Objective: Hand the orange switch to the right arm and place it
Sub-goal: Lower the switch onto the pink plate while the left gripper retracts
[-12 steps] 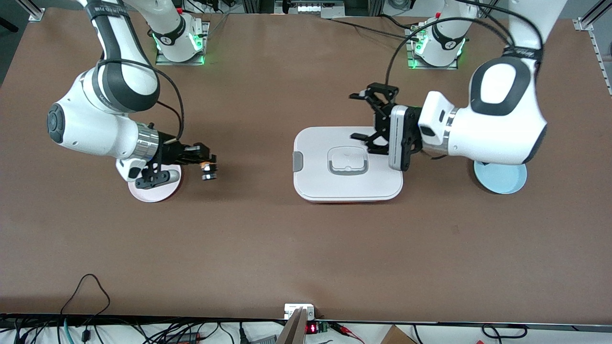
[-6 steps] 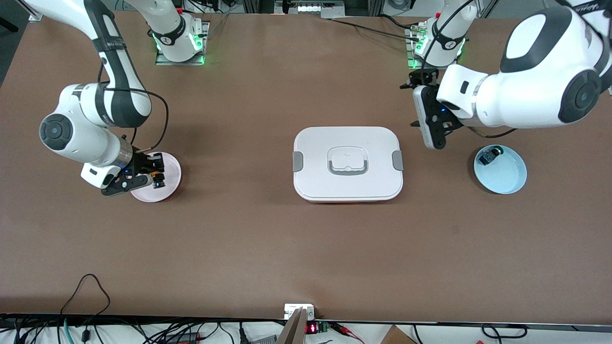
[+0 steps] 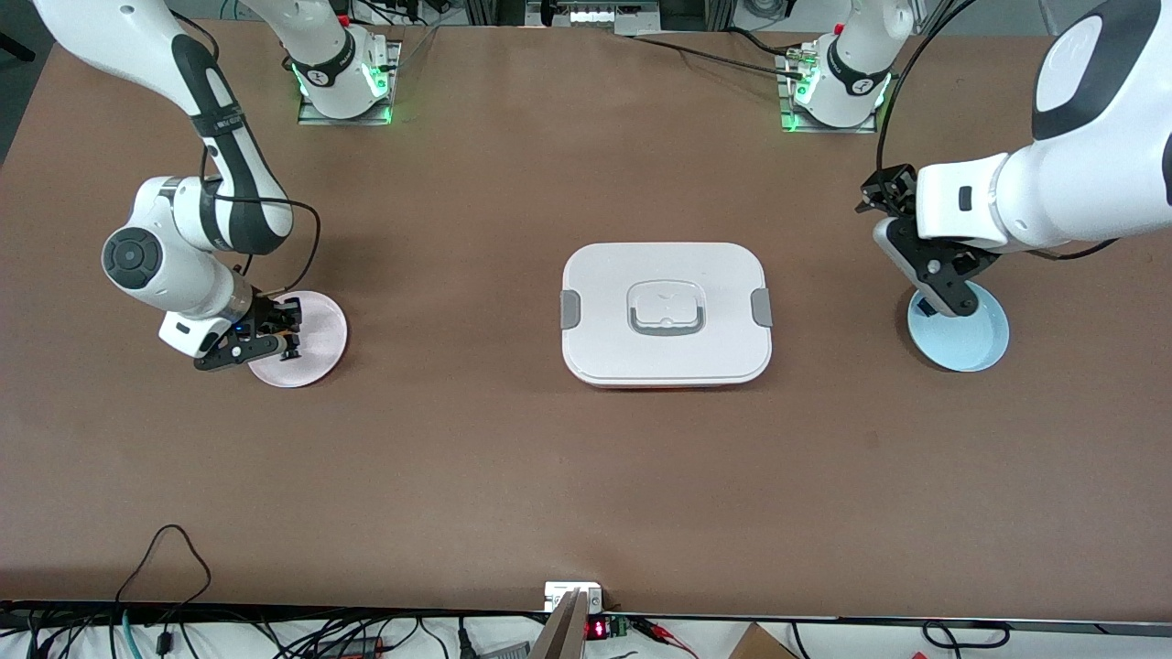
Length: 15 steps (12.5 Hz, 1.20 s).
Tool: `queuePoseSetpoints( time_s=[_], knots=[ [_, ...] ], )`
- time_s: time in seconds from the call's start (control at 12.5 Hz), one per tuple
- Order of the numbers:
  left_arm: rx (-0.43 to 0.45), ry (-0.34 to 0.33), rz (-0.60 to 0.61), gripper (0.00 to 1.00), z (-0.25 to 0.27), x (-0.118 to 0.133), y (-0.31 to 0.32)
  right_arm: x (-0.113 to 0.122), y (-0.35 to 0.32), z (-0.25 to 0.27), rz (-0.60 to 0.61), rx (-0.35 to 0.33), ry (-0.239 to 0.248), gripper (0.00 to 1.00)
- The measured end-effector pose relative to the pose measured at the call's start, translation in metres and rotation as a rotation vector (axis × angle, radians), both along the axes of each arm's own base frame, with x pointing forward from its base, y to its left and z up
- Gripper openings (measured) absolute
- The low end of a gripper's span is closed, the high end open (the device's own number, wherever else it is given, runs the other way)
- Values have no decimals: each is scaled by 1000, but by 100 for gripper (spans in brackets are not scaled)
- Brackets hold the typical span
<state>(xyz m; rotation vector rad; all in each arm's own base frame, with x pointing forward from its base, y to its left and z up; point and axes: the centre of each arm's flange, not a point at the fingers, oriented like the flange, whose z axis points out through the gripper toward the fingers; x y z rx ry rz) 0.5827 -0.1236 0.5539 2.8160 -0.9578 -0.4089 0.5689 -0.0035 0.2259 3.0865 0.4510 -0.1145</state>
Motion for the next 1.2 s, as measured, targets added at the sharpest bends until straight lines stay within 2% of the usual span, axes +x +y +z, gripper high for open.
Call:
queuePoseSetpoints(
  time_s=[0.24, 0.48, 0.72, 0.88, 1.04, 1.2],
  knots=[
    [84, -54, 68, 100, 16, -1, 5, -7, -6, -26, -9, -2, -8, 33],
    [126, -181, 268, 100, 45, -9, 26, -8, -10, -30, -14, -3, -8, 34],
    [167, -254, 508, 100, 53, -33, 42, -8, -12, -30, -18, -3, -10, 60],
    [179, -259, 575, 100, 48, -39, 60, -2, -12, -18, -19, -2, -36, 82],
    [182, -256, 603, 100, 43, -36, 75, 6, -10, 10, -16, 1, -54, 100],
    [179, -263, 609, 100, 42, -34, 75, 18, -2, 59, -14, 7, -35, 100]
  ],
)
